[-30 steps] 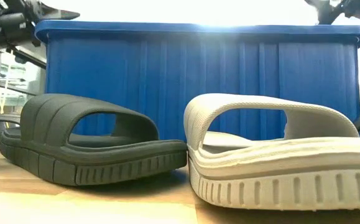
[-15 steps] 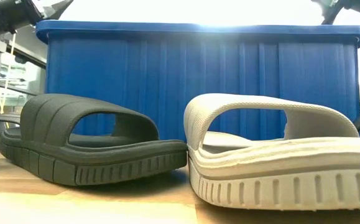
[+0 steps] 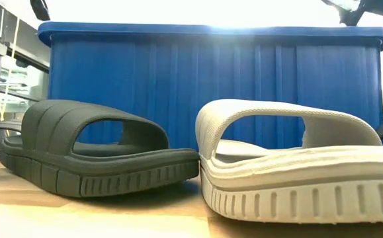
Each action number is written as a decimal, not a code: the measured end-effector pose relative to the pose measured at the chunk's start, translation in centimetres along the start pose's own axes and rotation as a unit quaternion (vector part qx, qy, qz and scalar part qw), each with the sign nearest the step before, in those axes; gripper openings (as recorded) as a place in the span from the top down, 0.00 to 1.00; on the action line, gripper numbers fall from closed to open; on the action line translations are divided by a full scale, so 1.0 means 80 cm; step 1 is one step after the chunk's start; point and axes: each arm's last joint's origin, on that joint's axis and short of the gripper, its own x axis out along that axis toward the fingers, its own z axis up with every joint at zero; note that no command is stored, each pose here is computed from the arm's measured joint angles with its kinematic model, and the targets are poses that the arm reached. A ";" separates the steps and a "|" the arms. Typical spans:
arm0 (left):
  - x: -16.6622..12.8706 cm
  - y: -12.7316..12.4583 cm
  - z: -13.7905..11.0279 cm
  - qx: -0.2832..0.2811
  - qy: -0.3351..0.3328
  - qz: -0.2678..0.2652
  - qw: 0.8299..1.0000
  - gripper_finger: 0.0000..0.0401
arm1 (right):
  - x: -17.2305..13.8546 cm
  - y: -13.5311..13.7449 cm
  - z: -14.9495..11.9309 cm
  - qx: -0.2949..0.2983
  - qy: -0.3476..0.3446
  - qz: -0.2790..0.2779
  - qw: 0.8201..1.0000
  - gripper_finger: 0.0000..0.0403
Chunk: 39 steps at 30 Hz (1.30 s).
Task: Pick and place slides into bin
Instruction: Put the left gray slide into the blue bin
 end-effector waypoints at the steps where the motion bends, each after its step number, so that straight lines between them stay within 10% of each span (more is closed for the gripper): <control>1: 0.001 -0.005 0.011 0.002 0.006 0.002 1.000 0.77 | 0.000 0.000 0.000 -0.002 0.000 0.000 1.000 0.45; 12: 0.030 -0.042 0.074 0.042 0.183 0.040 0.981 0.77 | 0.000 -0.001 -0.002 0.015 0.006 -0.008 1.000 0.45; 22: 0.037 -0.065 0.103 -0.018 0.276 -0.032 0.960 0.77 | 0.000 -0.002 -0.004 0.021 0.012 -0.010 1.000 0.45; 28: 0.026 -0.063 0.087 -0.137 0.395 -0.041 0.908 0.77 | 0.000 -0.002 -0.004 0.028 0.013 -0.010 0.999 0.45; 35: 0.001 -0.050 0.072 -0.141 0.501 0.056 0.852 0.77 | 0.000 -0.003 -0.004 0.032 0.010 -0.016 0.999 0.45; 39: -0.002 -0.054 0.084 -0.140 0.502 0.057 0.852 0.77 | 0.000 -0.003 -0.004 0.032 0.009 -0.018 0.999 0.45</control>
